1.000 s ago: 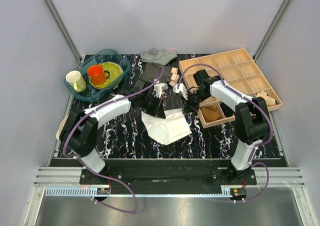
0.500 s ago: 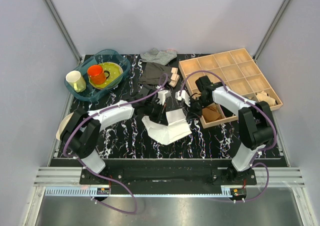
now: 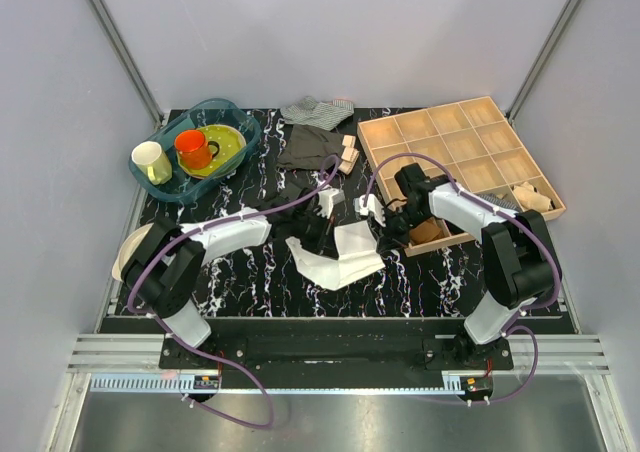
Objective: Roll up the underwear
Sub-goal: Fold the underwear at the center of the board.
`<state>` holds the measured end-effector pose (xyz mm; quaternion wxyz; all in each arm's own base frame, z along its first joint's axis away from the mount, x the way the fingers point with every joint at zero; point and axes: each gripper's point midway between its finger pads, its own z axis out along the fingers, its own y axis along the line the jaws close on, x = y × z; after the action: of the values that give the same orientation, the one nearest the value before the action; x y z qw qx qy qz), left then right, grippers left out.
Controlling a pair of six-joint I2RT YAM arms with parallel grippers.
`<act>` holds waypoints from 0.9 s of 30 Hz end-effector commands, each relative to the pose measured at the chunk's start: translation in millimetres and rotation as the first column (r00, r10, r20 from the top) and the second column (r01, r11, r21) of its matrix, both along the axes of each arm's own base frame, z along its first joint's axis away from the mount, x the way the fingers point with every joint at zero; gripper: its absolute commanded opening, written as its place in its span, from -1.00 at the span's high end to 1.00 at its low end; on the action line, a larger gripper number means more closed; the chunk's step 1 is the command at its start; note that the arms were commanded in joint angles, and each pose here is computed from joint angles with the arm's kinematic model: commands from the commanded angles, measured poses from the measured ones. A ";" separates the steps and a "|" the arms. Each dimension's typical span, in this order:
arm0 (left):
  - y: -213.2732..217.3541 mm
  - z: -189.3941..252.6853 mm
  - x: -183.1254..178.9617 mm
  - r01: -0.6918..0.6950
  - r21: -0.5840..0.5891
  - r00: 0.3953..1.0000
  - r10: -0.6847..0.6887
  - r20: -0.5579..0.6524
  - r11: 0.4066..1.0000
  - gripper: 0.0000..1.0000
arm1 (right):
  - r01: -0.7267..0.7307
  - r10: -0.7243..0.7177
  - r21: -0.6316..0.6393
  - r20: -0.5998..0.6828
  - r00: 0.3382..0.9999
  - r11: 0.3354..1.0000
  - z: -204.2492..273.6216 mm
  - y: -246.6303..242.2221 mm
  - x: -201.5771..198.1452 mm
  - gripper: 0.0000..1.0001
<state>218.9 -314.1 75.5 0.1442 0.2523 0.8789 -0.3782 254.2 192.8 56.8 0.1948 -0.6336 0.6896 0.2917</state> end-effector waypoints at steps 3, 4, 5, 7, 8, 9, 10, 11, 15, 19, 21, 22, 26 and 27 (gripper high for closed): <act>-12.9 6.8 2.0 0.016 -0.044 0.999 -0.014 0.035 0.999 1.00 | -0.034 0.034 0.014 0.023 0.999 0.999 3.2 2.6 -4.2 1.00; -13.7 6.9 0.8 0.020 -0.045 0.999 -0.018 0.034 0.999 1.00 | -0.032 0.032 0.011 0.020 0.999 0.999 2.2 1.7 -4.7 1.00; -14.0 6.4 0.2 0.020 -0.044 0.999 -0.019 0.032 0.999 1.00 | -0.032 0.032 0.009 0.019 0.999 0.999 1.7 1.3 -5.0 1.00; -14.6 5.5 -2.2 0.026 -0.043 0.999 -0.024 0.029 0.999 1.00 | -0.035 0.035 0.007 0.016 0.999 0.999 0.9 0.4 -8.3 1.00; -14.8 4.9 -4.0 0.030 -0.042 0.999 -0.028 0.026 0.999 1.00 | -0.036 0.036 0.013 0.017 0.999 0.999 2.6 0.8 -9.1 1.00; -14.2 4.2 -4.9 0.032 -0.042 0.999 -0.031 0.025 0.999 1.00 | -0.037 0.037 0.013 0.016 0.999 0.999 2.0 0.2 -10.0 1.00; -14.6 3.2 -6.5 0.035 -0.041 0.999 -0.035 0.022 0.999 1.00 | -0.044 0.044 0.017 0.014 0.999 0.999 2.2 0.6 -11.8 1.00; -14.5 1.5 -7.2 0.036 -0.037 0.999 -0.035 0.019 0.999 1.00 | -0.049 0.049 0.020 0.003 0.999 0.999 2.7 1.0 -15.2 1.00; -12.4 -6.7 -13.0 0.046 -0.025 0.999 -0.046 0.003 0.999 1.00 | -0.067 0.067 0.023 -0.011 0.998 0.998 0.0 0.1 -21.5 1.00; -13.8 -12.6 -17.7 0.057 -0.023 0.998 -0.057 -0.014 0.998 1.00 | -0.086 0.086 0.012 0.003 0.996 0.996 -4.1 -2.5 -24.1 1.00; -17.2 -14.1 -19.8 0.063 -0.030 0.998 -0.064 -0.019 0.998 1.00 | -0.087 0.087 -0.003 0.003 0.996 0.996 -8.0 -5.2 -24.8 1.00; -18.3 -16.1 -22.3 0.069 -0.029 0.997 -0.070 -0.023 0.997 1.00 | -0.090 0.090 -0.005 0.004 0.996 0.996 -8.9 -5.8 -25.4 1.00; -25.2 -25.4 -30.4 0.076 -0.041 0.995 -0.078 -0.055 0.996 1.00 | -0.103 0.103 -0.034 0.001 0.995 0.994 -18.1 -11.5 -31.1 0.94; -27.6 -27.3 -35.2 0.086 -0.046 0.994 -0.089 -0.068 0.995 0.97 | -0.110 0.110 -0.042 0.004 0.994 0.993 -19.8 -12.2 -31.6 0.93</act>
<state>194.1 -328.0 52.1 0.1120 0.2691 0.8762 -0.3837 225.3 181.5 34.2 0.1586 -0.6510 0.6780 0.3023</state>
